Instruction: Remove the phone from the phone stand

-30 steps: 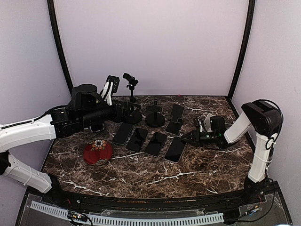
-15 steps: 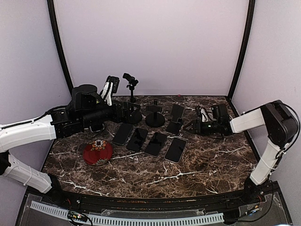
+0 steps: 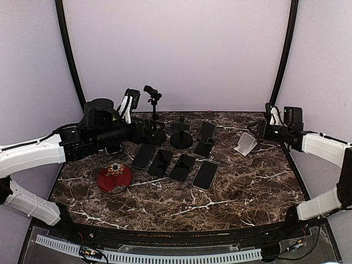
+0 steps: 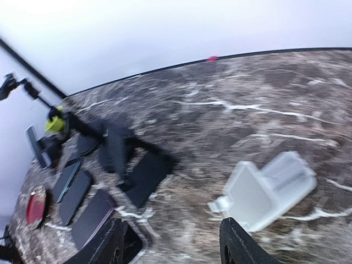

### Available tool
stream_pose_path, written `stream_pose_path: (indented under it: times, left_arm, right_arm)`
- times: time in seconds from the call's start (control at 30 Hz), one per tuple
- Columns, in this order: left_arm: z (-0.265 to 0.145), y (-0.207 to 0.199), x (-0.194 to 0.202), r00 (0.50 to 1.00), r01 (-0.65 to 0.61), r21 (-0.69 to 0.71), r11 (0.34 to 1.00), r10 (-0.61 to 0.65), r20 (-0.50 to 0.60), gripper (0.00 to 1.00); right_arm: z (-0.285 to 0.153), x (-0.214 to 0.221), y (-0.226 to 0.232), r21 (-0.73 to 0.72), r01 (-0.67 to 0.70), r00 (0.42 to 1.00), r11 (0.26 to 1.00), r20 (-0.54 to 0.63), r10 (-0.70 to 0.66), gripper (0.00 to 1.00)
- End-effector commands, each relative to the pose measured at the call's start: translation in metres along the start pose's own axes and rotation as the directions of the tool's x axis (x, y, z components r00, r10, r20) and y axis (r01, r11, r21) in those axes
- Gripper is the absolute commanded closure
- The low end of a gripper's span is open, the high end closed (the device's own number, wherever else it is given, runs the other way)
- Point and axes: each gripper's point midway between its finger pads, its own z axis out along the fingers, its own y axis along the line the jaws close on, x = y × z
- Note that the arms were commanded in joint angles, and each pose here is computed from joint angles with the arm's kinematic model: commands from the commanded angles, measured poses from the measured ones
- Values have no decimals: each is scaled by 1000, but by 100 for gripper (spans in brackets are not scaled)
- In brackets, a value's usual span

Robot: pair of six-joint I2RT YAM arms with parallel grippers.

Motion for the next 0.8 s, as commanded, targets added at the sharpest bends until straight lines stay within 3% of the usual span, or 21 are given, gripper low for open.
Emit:
stream_pose_path:
  times: [0.0,0.43,0.77]
  left_arm:
    - [-3,-7,-8,1000,-6,29,1000,5,26,1]
    - [-7,-6,-6,1000,-8,29,1000,7,24,1]
    - [-6,-7,-6,1000,-7,32,999,6,21,1]
  right_arm:
    - [-3,17,-45,111,-31,999,993,-34,35,41]
    - [30,35,-87,147,-107,993,983,-40,114,46]
    - [53,44,-89,70,-109,990,992,-77,114,60]
